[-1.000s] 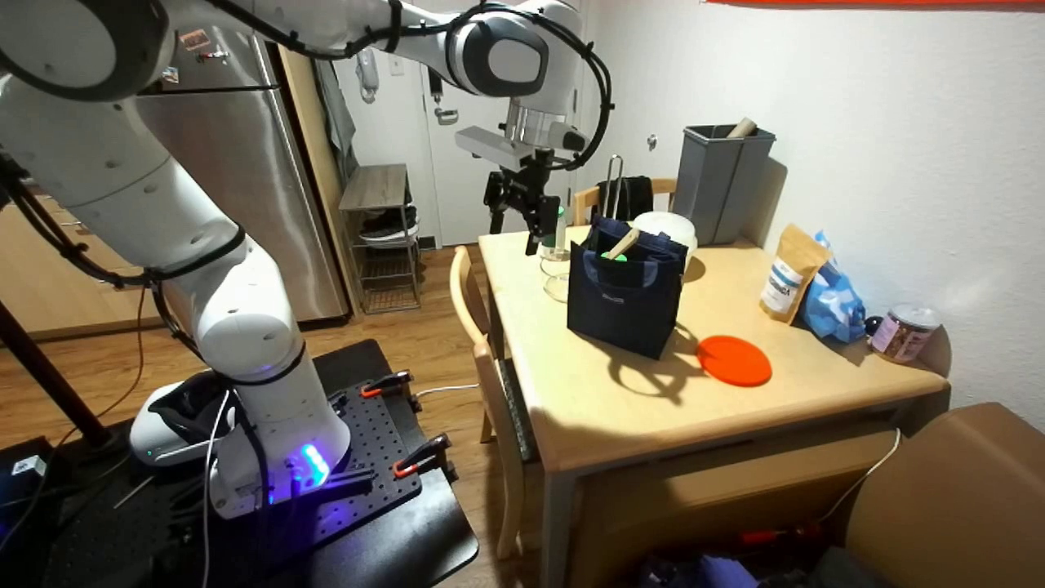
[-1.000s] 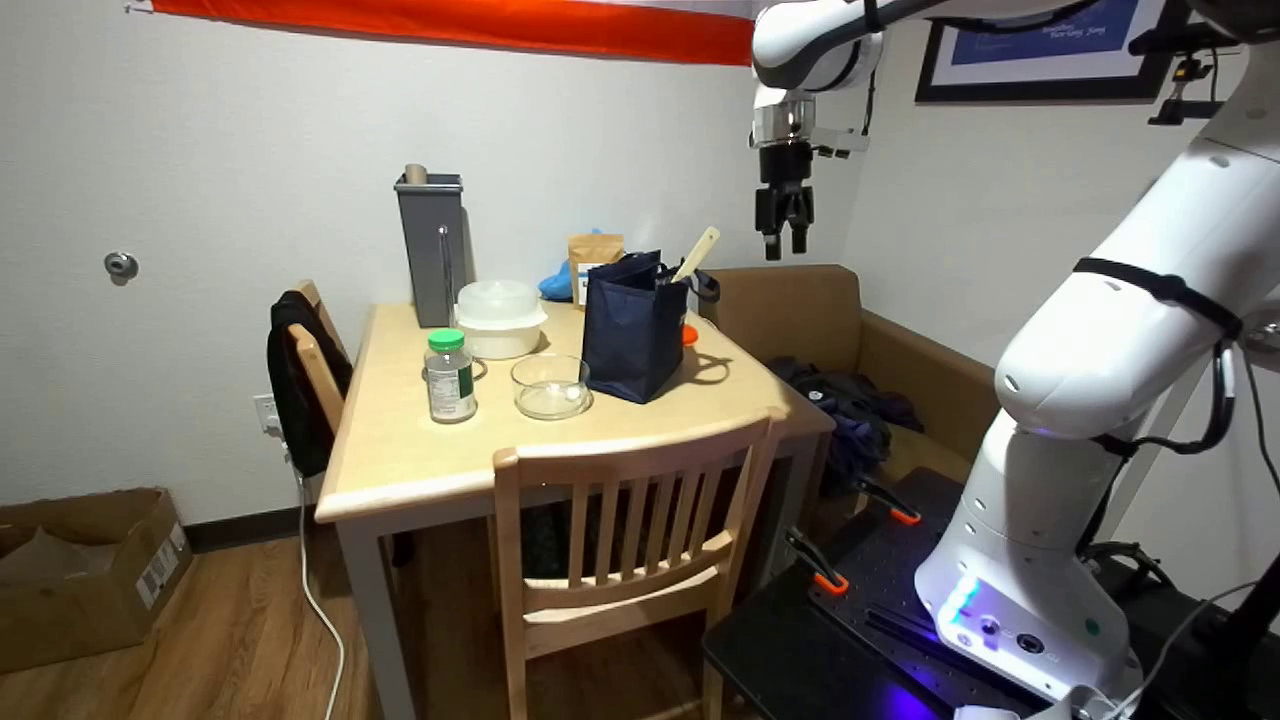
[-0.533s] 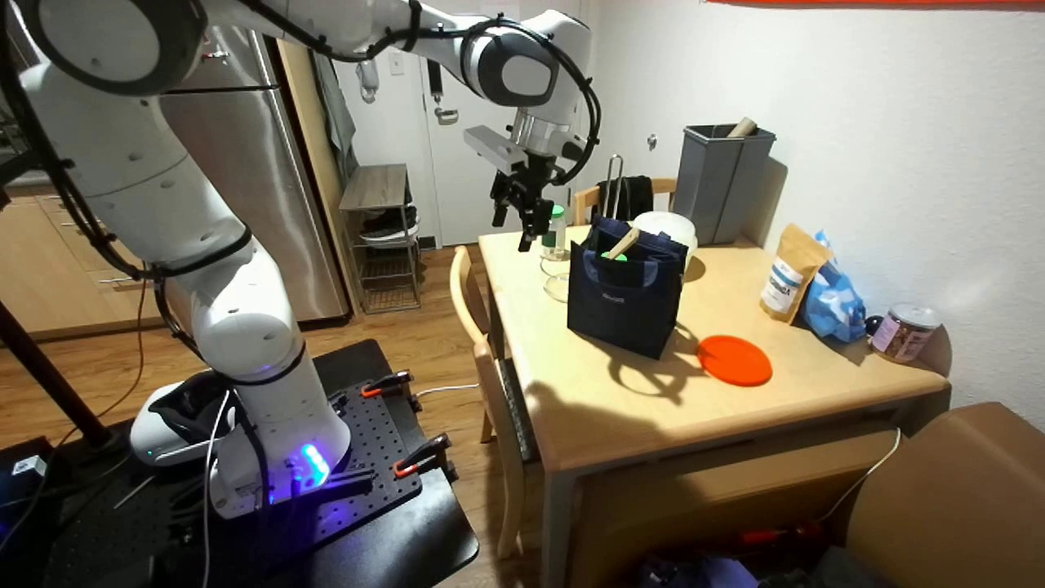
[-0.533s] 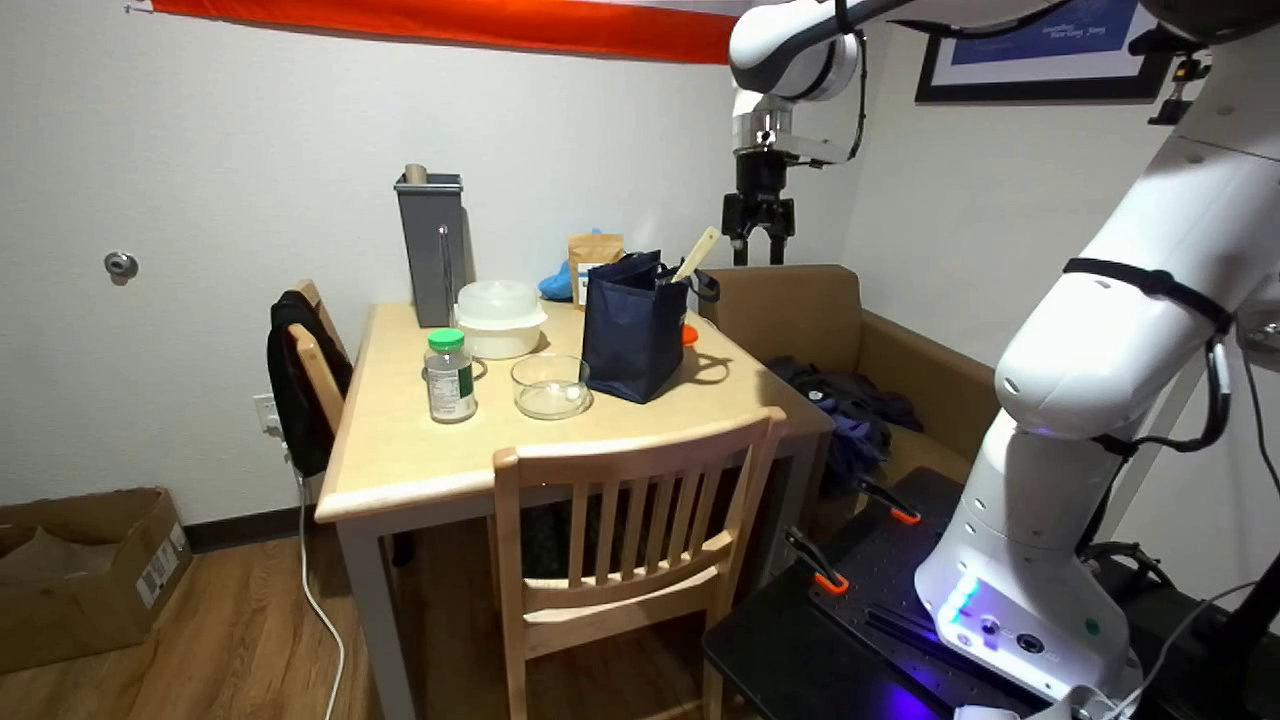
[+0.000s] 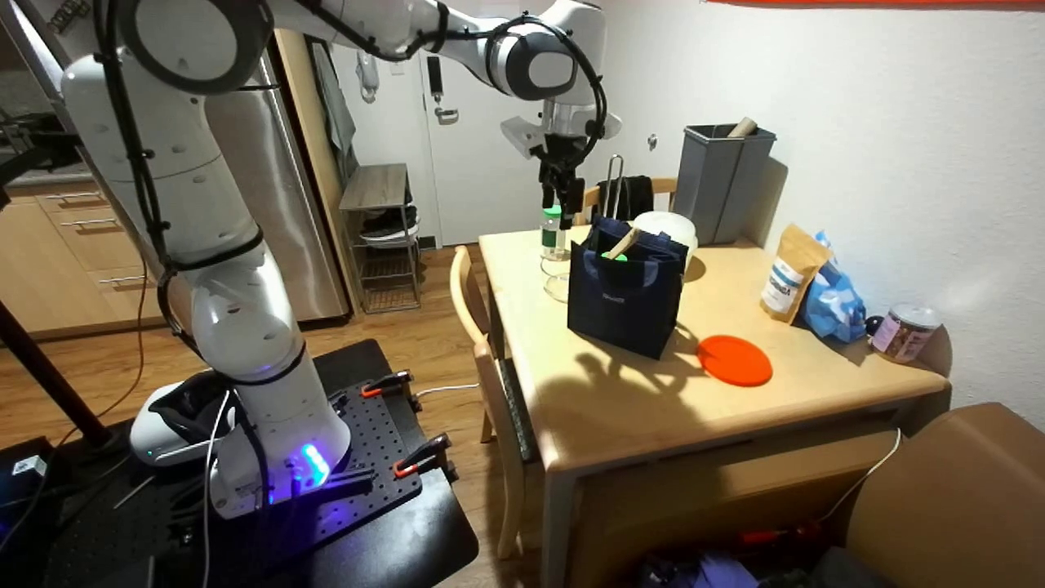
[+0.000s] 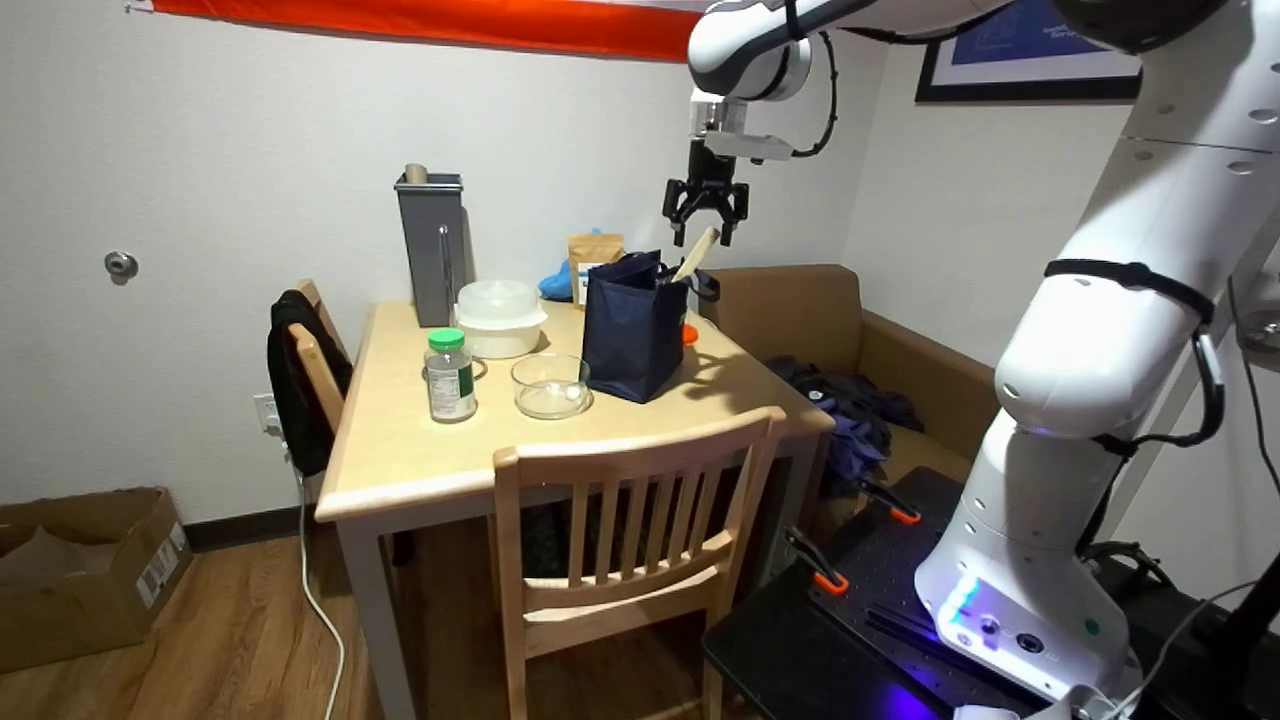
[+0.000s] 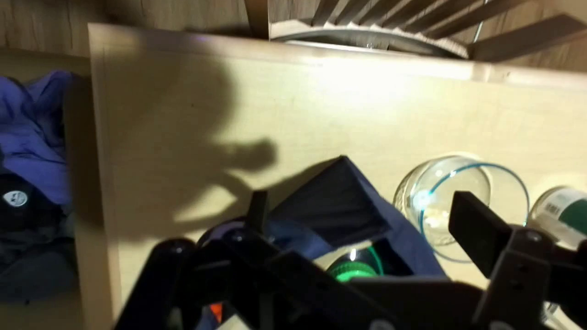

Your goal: Remove the spatula from the bag and place it on the table

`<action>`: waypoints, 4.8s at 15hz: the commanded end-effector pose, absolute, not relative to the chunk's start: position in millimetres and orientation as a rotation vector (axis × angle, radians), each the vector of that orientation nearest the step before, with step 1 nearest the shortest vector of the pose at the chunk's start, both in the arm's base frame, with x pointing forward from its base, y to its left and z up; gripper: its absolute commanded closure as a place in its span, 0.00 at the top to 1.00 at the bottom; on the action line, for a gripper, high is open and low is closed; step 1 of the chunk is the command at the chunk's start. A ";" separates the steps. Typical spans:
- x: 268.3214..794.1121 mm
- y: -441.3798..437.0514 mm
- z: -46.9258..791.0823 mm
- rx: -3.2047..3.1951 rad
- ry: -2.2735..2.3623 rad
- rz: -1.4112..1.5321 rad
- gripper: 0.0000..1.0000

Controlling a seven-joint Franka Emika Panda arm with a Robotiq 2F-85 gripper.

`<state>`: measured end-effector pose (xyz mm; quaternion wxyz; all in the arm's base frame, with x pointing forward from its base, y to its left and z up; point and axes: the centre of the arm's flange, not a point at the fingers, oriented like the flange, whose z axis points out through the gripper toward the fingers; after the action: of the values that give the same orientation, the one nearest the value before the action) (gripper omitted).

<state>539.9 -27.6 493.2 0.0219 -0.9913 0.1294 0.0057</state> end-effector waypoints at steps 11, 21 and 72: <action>581.5 -70.1 501.9 -3.074 1.369 -0.306 1.00; 585.6 -108.7 488.2 -2.955 1.520 -0.263 1.00; 619.7 -109.0 475.9 -2.847 1.354 -0.392 0.00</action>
<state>629.5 -113.4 463.5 -0.0232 -0.8984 0.4257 -0.1057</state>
